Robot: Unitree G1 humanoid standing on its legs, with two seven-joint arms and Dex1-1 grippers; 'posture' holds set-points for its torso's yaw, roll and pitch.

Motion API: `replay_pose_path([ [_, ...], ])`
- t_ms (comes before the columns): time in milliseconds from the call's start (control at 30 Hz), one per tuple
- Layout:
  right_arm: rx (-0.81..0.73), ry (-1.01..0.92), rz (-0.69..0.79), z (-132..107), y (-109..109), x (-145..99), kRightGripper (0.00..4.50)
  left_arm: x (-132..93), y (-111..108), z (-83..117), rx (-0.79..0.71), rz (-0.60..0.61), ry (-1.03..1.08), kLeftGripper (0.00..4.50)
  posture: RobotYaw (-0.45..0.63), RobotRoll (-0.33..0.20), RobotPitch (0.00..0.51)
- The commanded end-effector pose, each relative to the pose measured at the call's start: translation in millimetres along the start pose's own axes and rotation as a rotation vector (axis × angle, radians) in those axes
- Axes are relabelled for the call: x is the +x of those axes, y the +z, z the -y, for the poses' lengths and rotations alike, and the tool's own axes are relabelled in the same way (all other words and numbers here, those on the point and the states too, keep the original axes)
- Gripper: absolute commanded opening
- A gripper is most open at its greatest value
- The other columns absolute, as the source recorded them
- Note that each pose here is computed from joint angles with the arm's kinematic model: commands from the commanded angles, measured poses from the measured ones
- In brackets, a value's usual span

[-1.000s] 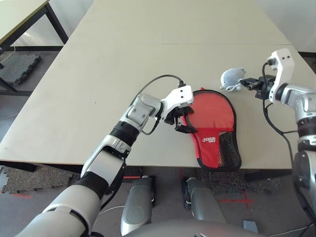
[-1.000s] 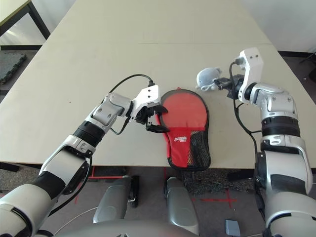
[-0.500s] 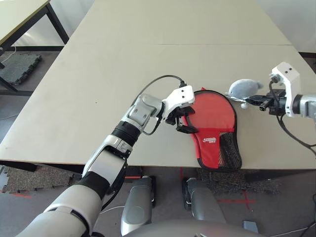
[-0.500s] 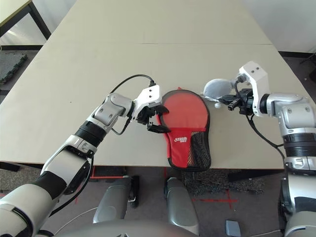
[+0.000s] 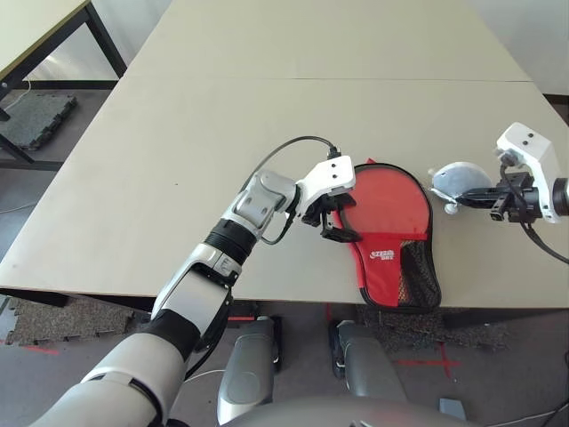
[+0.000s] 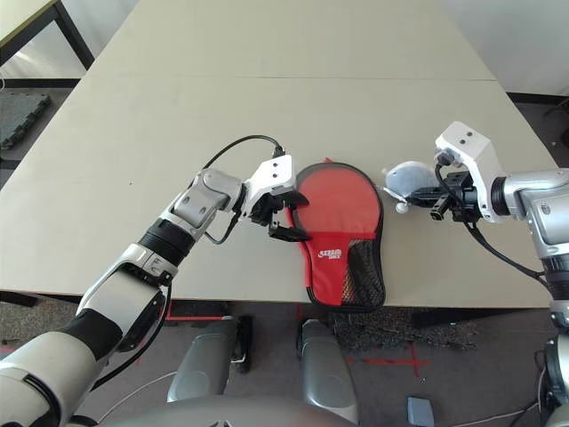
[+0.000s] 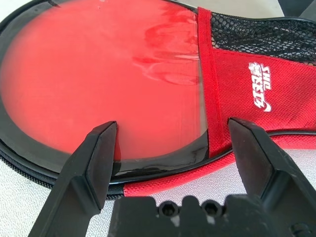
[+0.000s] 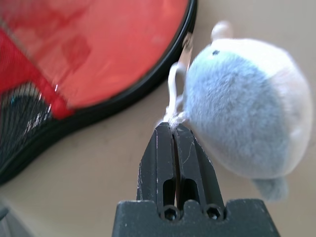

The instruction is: Store the ping-pong paddle in its case and zip it.

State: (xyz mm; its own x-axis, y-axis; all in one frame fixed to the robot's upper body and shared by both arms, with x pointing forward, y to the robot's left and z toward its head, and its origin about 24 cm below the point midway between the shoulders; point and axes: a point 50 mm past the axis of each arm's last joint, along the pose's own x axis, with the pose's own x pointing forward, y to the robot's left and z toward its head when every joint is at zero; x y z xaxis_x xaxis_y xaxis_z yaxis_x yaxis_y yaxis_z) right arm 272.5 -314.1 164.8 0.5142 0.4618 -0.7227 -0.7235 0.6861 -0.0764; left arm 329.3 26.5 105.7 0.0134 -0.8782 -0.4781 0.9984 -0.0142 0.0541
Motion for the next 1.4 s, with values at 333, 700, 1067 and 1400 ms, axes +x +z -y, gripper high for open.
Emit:
replay_pose_path([
  [333, -0.010, 0.186, -0.167, -25, -16, -14, 0.03, 9, -22, 8, -0.062, -0.072, -0.035, 4.50, -0.01, 0.000, 0.188],
  [700, -0.004, 0.431, -0.258, -60, -24, -21, 0.03, 10, -22, 7, -0.063, -0.070, -0.032, 4.50, 0.00, 0.000, 0.187],
  [1067, 0.000, 0.433, -0.296, -63, -35, -32, 0.72, 10, -24, 7, -0.066, -0.071, -0.032, 4.50, -0.01, 0.000, 0.183],
  [1400, 0.074, 0.291, 0.041, -28, 18, -70, 4.25, 5, -25, 6, -0.082, -0.057, -0.011, 4.50, -0.02, 0.000, 0.178],
])
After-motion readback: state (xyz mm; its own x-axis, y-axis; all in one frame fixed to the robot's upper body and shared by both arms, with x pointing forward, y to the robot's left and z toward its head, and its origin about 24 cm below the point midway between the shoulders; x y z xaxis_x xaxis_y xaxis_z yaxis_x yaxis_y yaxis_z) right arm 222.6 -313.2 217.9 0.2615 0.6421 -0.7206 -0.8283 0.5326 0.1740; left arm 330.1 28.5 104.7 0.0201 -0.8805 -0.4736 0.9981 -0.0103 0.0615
